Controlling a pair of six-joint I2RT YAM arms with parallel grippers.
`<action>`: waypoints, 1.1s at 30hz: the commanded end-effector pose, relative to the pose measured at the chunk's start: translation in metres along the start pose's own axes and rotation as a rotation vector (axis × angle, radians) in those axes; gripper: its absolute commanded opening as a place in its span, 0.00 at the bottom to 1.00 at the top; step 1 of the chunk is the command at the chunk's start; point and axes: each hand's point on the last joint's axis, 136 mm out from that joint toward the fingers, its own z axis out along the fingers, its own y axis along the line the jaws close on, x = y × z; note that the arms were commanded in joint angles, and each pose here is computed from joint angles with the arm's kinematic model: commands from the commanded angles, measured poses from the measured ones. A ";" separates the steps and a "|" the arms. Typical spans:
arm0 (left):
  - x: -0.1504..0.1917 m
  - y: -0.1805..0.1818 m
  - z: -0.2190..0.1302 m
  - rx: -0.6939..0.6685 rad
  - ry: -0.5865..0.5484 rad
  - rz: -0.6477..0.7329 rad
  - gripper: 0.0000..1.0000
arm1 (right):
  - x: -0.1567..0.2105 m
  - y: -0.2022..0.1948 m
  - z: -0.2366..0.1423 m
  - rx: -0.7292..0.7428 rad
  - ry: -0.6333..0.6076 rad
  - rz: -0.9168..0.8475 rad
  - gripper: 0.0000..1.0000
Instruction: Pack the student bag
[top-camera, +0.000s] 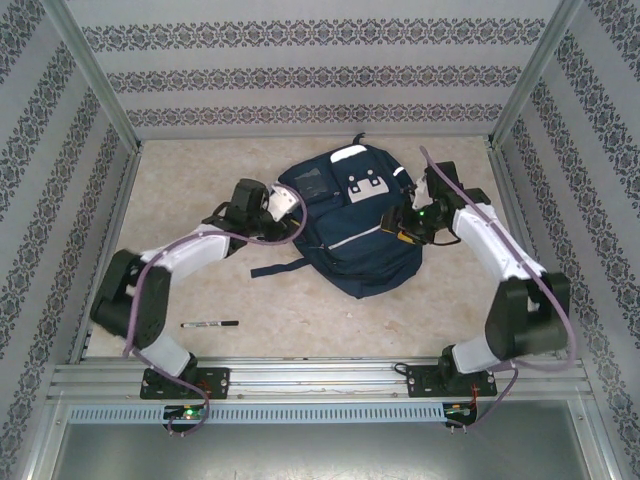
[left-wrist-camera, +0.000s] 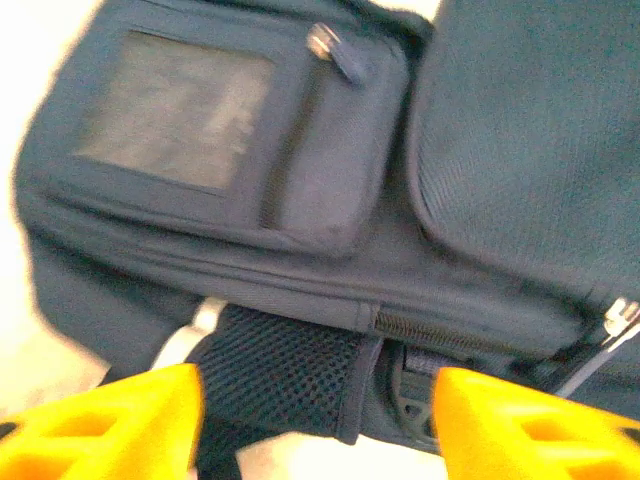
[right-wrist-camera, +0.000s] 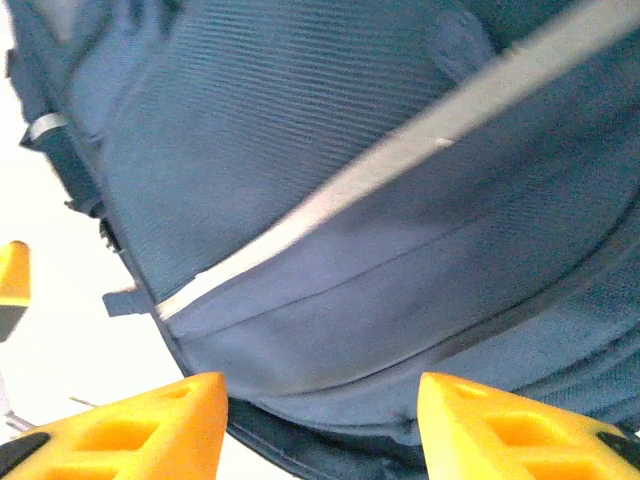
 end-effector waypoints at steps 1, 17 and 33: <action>-0.002 0.027 -0.061 -0.216 0.026 -0.423 0.80 | -0.011 0.015 -0.018 0.100 -0.189 -0.320 0.55; 0.152 0.051 -0.209 -0.634 0.431 -1.103 1.00 | 0.220 0.236 0.089 -0.482 -0.016 -1.489 0.95; 0.197 0.066 -0.223 -0.711 0.469 -1.260 1.00 | 0.307 0.296 0.244 -0.524 0.141 -1.630 0.65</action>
